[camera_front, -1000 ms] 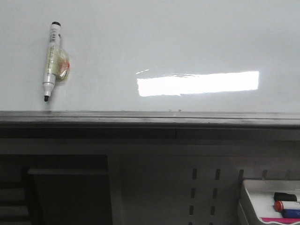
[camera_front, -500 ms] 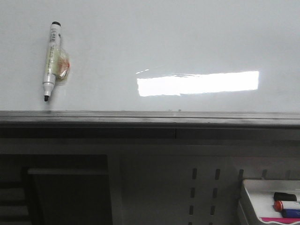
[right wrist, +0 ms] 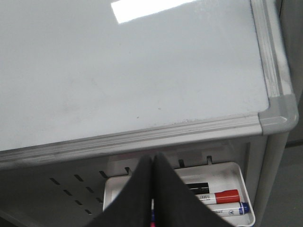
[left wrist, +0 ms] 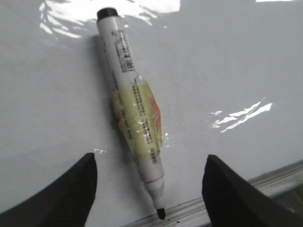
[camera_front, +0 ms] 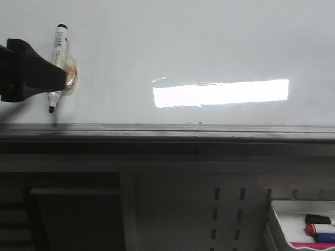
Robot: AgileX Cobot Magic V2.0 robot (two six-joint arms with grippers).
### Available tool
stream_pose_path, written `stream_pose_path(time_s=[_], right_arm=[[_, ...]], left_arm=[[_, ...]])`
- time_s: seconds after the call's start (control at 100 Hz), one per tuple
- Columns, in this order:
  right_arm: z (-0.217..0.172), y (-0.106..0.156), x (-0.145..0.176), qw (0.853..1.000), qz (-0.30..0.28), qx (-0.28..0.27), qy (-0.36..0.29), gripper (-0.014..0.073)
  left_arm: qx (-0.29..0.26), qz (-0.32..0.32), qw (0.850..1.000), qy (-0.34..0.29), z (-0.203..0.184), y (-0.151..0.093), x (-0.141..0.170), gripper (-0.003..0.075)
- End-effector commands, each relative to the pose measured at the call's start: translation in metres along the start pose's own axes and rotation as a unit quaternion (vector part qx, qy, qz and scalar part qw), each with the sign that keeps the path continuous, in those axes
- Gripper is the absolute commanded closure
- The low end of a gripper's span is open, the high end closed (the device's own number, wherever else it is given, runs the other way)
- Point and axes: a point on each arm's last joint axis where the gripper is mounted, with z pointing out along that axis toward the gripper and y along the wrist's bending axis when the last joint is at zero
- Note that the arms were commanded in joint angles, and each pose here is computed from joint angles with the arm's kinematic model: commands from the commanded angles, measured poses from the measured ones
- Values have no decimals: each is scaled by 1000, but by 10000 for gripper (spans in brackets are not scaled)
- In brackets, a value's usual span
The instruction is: Write number 4 on whiteboard
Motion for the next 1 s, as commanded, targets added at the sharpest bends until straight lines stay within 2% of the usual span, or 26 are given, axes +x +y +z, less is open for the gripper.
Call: stream_pose_path(time_s=[0.0, 0.3, 0.39, 0.44, 0.49, 0.55, 0.56, 0.59, 0.69, 0.78, 0.89, 0.99], right_arm=[[-1, 1, -19, 999, 2, 4, -52, 659], [-1, 1, -19, 999, 2, 4, -52, 659], [-1, 1, -19, 999, 2, 4, -52, 659], [-1, 1, -19, 999, 8, 3, -52, 659], [-1, 1, -19, 998, 18, 1, -53, 659], [-1, 1, -18, 998, 28, -1, -49, 659], [-1, 1, -18, 998, 28, -1, -48, 659], [-1, 1, -18, 998, 28, -1, -48, 659], [-1, 2, -18, 999, 26, -5, -46, 659], [-2, 7, -18, 999, 17, -29, -43, 659], [-1, 20, -21, 995, -33, -86, -33, 659], [0, 40, -24, 981, -105, -161, -20, 657]], left_arm=[[-2, -25, 998, -58, 7, -3, -20, 278], [-4, -32, 999, -33, 25, -5, -17, 281], [-14, -49, 998, -24, 27, -3, -14, 315], [-15, -49, 999, -19, 29, -3, -11, 373], [-16, -48, 999, -14, 31, -3, -10, 473], [-16, -48, 999, -6, 31, -3, -8, 650], [-16, -49, 999, -5, 31, -3, -8, 650], [-16, -49, 999, -2, 31, -3, -7, 739], [-14, -45, 999, 1, 31, -3, -7, 741], [-11, -39, 999, -2, 30, -4, -8, 741], [14, 10, 1000, -4, 25, -9, -12, 741], [44, 84, 995, -11, 16, -15, -18, 741]])
